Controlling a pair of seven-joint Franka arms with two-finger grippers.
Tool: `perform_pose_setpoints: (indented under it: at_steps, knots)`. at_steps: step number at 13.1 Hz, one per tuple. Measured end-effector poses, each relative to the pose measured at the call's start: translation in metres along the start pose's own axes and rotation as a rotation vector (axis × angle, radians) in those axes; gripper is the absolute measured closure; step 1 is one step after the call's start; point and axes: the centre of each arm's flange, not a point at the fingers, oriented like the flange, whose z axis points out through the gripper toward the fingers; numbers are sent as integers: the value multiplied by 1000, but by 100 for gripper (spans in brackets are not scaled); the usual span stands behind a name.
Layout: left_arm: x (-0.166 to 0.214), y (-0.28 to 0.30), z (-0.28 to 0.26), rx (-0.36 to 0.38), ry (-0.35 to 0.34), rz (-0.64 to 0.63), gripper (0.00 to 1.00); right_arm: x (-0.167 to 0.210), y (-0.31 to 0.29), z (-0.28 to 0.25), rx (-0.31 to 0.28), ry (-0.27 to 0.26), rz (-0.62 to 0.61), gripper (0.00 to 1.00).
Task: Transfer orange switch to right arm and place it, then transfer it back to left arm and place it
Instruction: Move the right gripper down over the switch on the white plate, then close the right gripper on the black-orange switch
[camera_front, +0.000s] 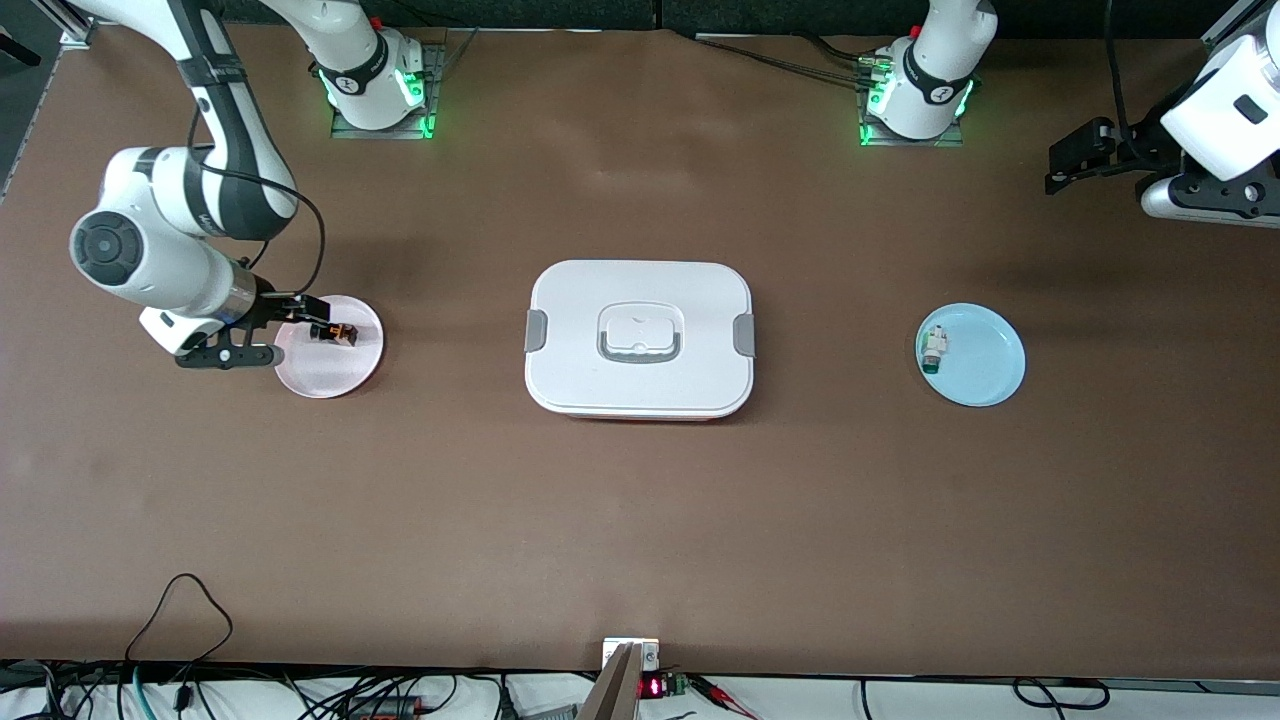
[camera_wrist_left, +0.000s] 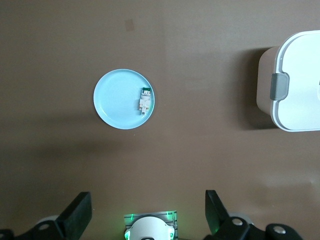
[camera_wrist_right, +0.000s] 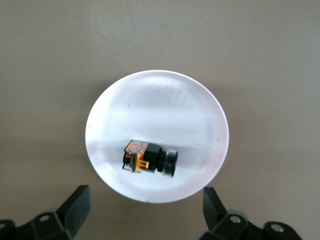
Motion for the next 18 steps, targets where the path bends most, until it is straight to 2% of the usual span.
perform_pose_setpoints:
  at_steps: [2, 5, 12, 18]
  knots:
    - [0, 0, 0, 0, 0, 0, 0, -2, -2, 31, -12, 1, -14, 0]
    - [0, 0, 0, 0, 0, 0, 0, -1, -2, 43, -51, -3, -53, 0]
    - [0, 0, 0, 0, 0, 0, 0, 6, -8, 62, -53, 29, -66, 0]
    - [0, 0, 0, 0, 0, -1, 0, 9, -21, 72, -50, 43, -18, 0]
